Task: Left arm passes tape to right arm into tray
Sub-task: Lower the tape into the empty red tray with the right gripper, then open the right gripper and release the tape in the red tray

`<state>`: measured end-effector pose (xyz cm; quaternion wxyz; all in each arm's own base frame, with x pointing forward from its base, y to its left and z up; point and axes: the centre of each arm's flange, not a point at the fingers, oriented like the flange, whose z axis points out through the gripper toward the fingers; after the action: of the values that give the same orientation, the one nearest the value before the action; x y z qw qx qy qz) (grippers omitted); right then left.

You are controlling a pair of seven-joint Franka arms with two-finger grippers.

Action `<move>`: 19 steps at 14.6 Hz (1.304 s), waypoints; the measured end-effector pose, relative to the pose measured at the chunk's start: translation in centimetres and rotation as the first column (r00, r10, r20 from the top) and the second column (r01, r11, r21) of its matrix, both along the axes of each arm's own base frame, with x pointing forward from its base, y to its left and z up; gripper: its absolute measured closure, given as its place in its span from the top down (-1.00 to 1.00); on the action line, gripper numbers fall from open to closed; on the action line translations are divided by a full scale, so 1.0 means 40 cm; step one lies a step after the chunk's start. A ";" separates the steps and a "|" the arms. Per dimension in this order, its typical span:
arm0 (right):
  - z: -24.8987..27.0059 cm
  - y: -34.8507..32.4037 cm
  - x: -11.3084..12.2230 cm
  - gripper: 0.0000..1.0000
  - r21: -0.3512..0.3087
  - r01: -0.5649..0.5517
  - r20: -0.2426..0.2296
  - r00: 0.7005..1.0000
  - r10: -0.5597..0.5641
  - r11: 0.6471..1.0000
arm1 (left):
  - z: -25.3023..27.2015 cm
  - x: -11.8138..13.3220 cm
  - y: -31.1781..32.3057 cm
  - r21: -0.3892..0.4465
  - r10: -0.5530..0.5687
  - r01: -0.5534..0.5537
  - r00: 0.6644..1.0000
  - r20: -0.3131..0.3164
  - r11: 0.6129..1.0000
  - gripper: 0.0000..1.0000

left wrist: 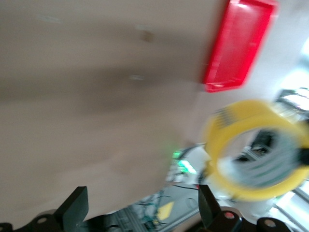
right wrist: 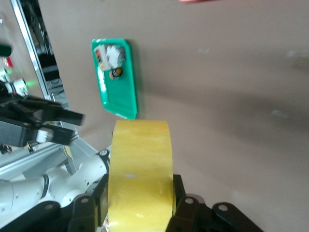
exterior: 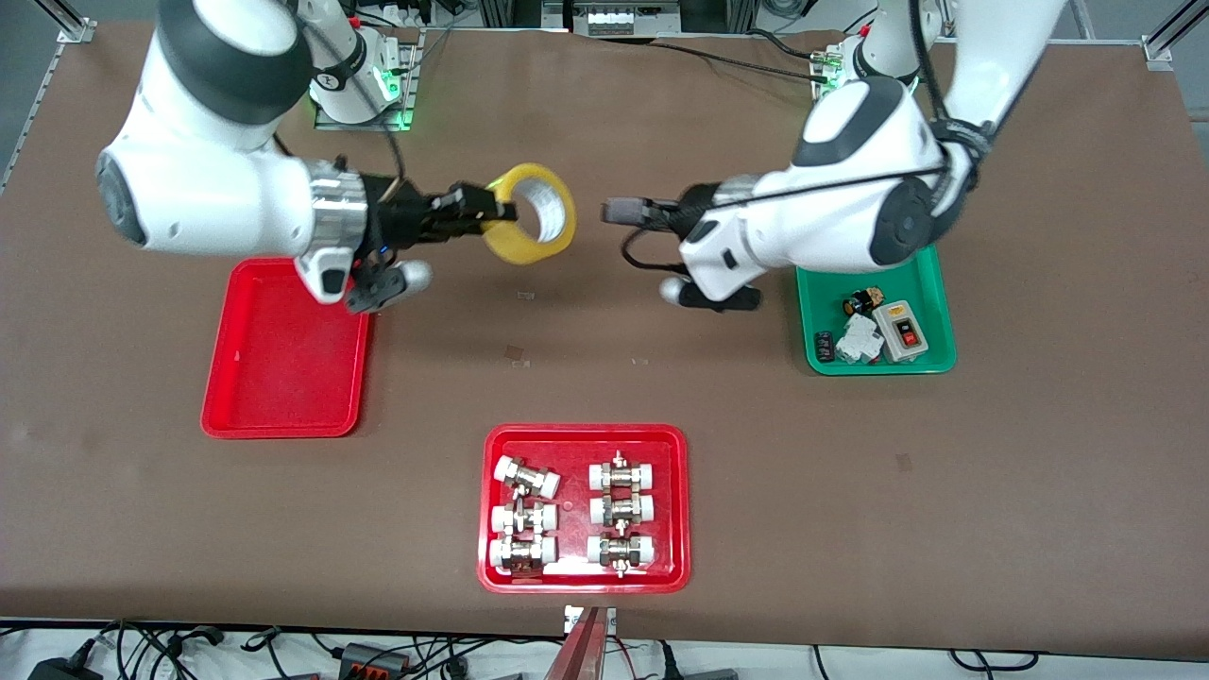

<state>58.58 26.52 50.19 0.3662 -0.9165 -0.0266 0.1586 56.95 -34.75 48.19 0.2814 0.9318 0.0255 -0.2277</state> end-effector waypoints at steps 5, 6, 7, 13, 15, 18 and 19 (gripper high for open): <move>-0.240 -0.420 0.159 0.07 -0.007 0.174 -0.065 0.983 -0.175 0.985 | -0.054 0.089 0.304 0.201 -0.183 0.161 0.978 0.098 0.966 1.00; -0.293 -0.517 0.173 0.07 -0.013 0.205 -0.076 0.976 -0.205 0.979 | -0.052 0.099 0.354 0.224 -0.228 0.197 0.966 0.120 0.954 1.00; -0.344 -0.611 0.179 0.07 -0.020 0.224 -0.080 0.971 -0.225 0.974 | -0.043 0.105 0.398 0.247 -0.278 0.238 0.950 0.143 0.939 1.00; -0.599 -0.965 0.123 0.07 0.030 0.233 -0.103 0.968 -0.229 0.972 | 0.106 0.090 0.608 0.434 -0.358 0.244 0.911 0.203 0.867 1.00; -0.684 -1.010 0.102 0.07 0.065 0.215 -0.101 0.973 -0.208 0.975 | 0.171 0.076 0.668 0.474 -0.320 0.180 0.918 0.234 0.862 1.00; -0.764 -1.035 0.081 0.07 0.103 0.184 -0.090 0.980 -0.175 0.977 | 0.254 0.046 0.733 0.502 -0.282 0.116 0.921 0.270 0.857 1.00; -0.784 -1.043 0.075 0.07 0.111 0.179 -0.088 0.982 -0.170 0.977 | 0.282 0.024 0.741 0.505 -0.277 0.111 0.923 0.266 0.856 1.00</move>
<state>61.59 -15.19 18.83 0.4333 -0.8850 0.0590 0.1597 57.91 -5.10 59.47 0.0168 0.9945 -0.0616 -0.0829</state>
